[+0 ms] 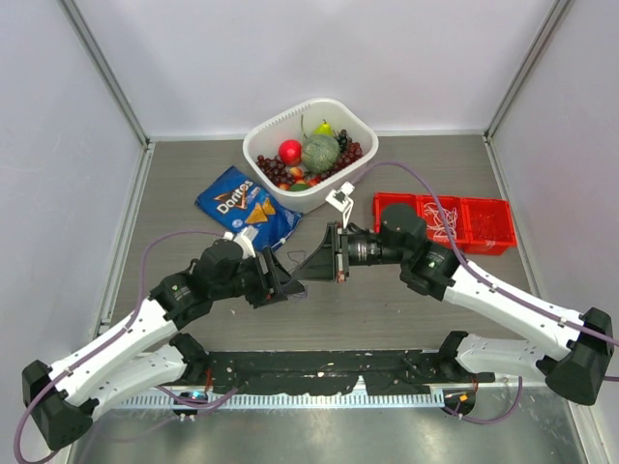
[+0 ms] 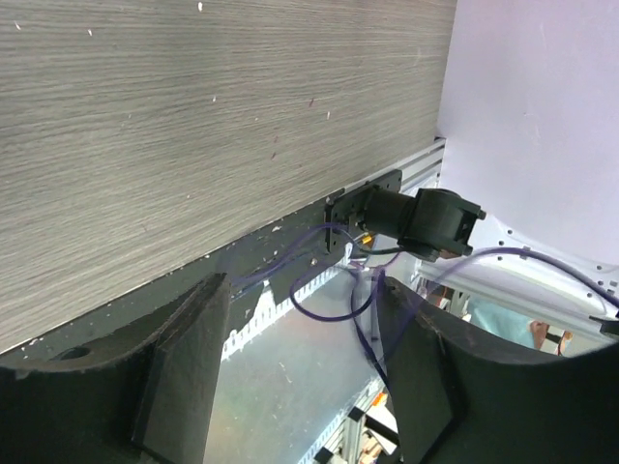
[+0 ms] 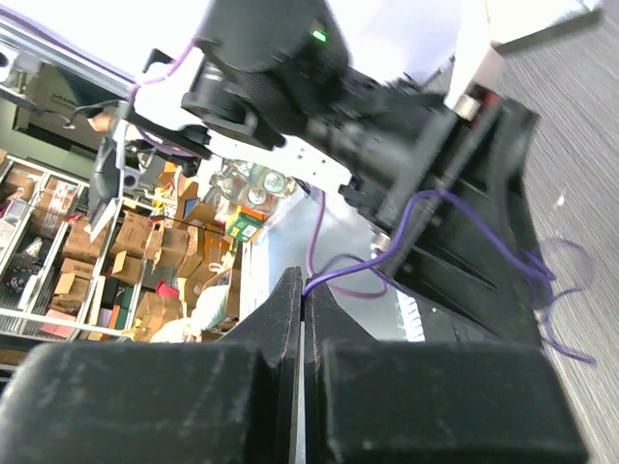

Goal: Untangle the cables

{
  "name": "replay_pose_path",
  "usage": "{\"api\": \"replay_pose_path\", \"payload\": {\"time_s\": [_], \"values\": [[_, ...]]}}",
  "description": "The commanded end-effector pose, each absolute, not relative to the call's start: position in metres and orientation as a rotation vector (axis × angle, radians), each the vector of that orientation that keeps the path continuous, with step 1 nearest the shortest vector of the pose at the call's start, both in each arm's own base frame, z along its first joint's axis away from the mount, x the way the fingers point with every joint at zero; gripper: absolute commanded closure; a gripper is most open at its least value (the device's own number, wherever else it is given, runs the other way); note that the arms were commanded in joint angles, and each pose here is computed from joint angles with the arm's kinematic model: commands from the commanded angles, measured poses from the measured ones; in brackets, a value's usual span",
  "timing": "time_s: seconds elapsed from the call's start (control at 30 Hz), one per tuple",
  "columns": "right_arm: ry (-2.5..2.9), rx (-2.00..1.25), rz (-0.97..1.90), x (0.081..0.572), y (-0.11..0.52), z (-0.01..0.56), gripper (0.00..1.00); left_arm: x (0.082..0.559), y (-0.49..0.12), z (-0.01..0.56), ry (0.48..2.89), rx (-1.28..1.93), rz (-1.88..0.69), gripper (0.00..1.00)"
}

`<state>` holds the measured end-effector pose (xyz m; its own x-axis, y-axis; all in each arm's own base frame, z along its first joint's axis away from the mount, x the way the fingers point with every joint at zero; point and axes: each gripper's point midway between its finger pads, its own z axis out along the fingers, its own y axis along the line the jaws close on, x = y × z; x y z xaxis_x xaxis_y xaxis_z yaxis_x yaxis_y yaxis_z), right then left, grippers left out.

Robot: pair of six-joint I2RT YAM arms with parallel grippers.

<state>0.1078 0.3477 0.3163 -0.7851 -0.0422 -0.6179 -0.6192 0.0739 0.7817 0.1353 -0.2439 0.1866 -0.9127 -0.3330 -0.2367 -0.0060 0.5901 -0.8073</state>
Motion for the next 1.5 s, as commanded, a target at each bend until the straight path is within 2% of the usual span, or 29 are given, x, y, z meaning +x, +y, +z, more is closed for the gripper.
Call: {"api": "replay_pose_path", "payload": {"time_s": [0.0,0.1,0.23,0.43,0.67,0.77,0.87,0.97,1.0,1.13,1.47], "values": [[1.683,-0.692,1.859,0.099,0.344,0.390,0.99,0.142,-0.256,0.197,2.425,-0.250,-1.314,0.34],[1.605,-0.708,1.869,0.095,0.340,0.423,0.99,0.142,-0.257,0.188,2.459,-0.262,-1.294,0.34],[1.504,-0.733,1.851,0.090,0.331,0.467,0.99,0.141,-0.253,0.174,2.485,-0.292,-1.259,0.41],[1.330,-0.735,1.817,0.078,0.308,0.534,0.99,0.138,-0.241,0.157,2.483,-0.366,-1.224,0.46],[1.303,-0.694,1.718,0.081,0.293,0.563,0.99,0.133,-0.229,0.151,2.445,-0.432,-1.236,0.47],[1.335,-0.688,1.697,0.085,0.295,0.557,0.99,0.135,-0.227,0.176,2.327,-0.395,-1.307,0.40],[1.376,-0.684,1.707,0.087,0.299,0.547,0.99,0.139,-0.228,0.224,2.108,-0.304,-1.437,0.29],[1.374,-0.682,1.723,0.085,0.299,0.547,0.99,0.139,-0.223,0.273,1.905,-0.211,-1.499,0.23],[1.368,-0.684,1.727,0.084,0.298,0.547,0.99,0.139,-0.219,0.282,1.867,-0.187,-1.484,0.22],[1.366,-0.693,1.733,0.083,0.299,0.547,0.99,0.139,-0.217,0.321,1.762,-0.123,-1.499,0.32],[1.353,-0.698,1.754,0.084,0.303,0.549,0.99,0.147,-0.240,0.376,1.693,-0.022,-1.554,0.30]]}}
